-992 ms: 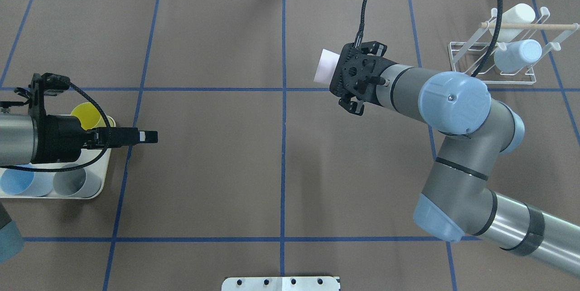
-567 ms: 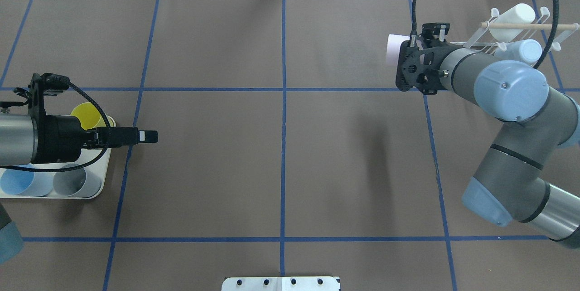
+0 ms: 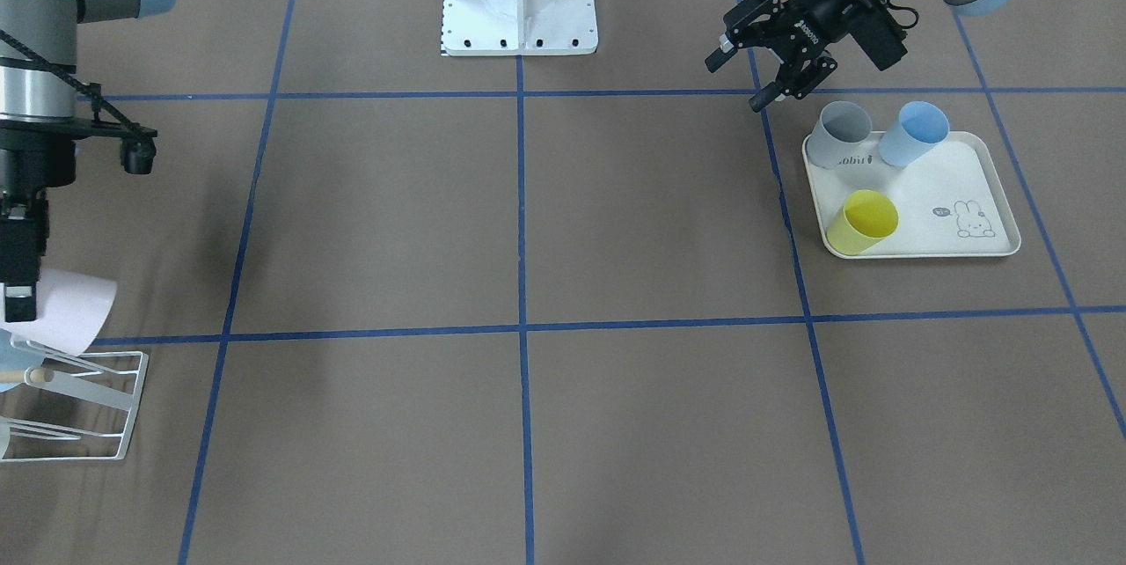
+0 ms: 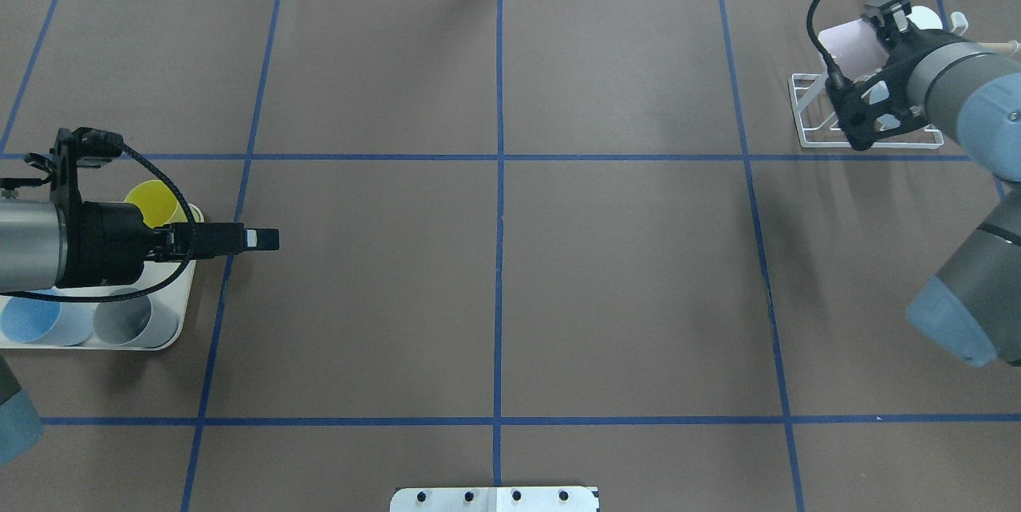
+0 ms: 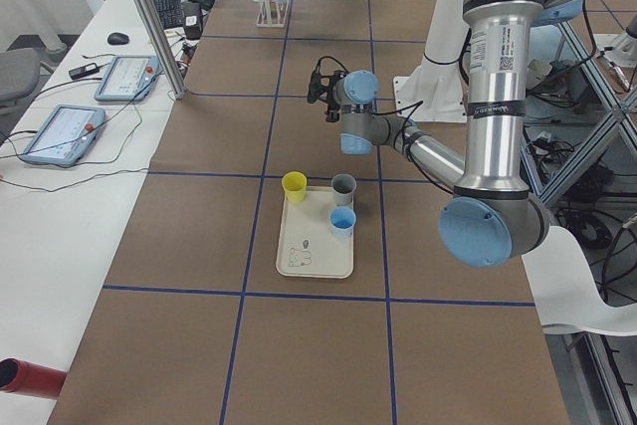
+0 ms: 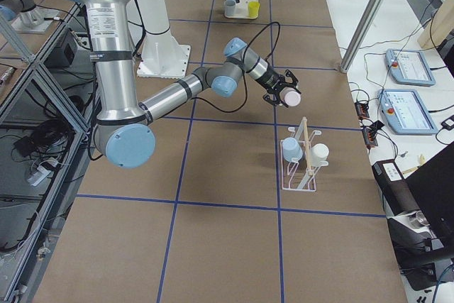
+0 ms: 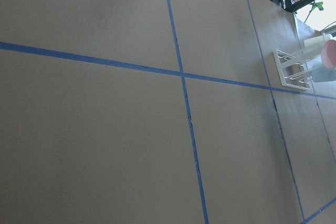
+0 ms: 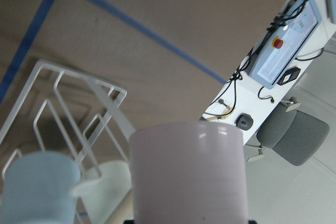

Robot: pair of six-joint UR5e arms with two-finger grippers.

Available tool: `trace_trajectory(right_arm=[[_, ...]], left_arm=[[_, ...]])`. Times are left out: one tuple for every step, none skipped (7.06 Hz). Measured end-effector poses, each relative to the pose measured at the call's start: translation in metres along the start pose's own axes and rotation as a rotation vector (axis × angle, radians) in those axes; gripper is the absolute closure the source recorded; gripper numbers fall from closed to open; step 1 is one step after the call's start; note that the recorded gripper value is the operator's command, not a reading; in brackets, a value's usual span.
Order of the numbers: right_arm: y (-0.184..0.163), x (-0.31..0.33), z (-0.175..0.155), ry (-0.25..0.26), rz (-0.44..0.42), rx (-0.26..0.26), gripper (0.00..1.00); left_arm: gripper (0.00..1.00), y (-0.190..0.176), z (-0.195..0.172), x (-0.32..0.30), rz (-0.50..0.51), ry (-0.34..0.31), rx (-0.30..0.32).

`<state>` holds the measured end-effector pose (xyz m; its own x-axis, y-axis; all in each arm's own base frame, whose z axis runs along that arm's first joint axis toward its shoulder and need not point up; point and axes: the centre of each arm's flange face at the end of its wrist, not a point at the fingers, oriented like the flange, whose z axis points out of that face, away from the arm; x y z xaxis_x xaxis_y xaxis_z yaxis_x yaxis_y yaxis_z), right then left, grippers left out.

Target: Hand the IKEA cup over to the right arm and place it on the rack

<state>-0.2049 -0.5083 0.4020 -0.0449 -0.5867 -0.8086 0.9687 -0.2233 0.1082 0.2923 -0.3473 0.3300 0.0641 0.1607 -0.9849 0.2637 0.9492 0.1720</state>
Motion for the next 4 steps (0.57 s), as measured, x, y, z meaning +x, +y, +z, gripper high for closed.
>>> trace_trajectory(right_arm=[[0.026, -0.008, 0.004, -0.016, -0.096, -0.045, 1.0], [0.04, -0.013, 0.007, -0.028, -0.149, -0.077, 1.0], [0.046, -0.017, 0.011, -0.037, -0.171, -0.102, 1.0], [0.048, -0.021, 0.015, -0.045, -0.176, -0.115, 1.0]], left_arm=[[0.0, 0.0, 0.0, 0.001, -0.001, 0.001, 0.0], [0.0, 0.0, 0.001, 0.001, -0.001, 0.002, -0.001], [0.0, 0.0, 0.001, 0.001, -0.001, 0.003, -0.001], [0.0, 0.0, 0.002, 0.002, -0.001, 0.004, -0.002]])
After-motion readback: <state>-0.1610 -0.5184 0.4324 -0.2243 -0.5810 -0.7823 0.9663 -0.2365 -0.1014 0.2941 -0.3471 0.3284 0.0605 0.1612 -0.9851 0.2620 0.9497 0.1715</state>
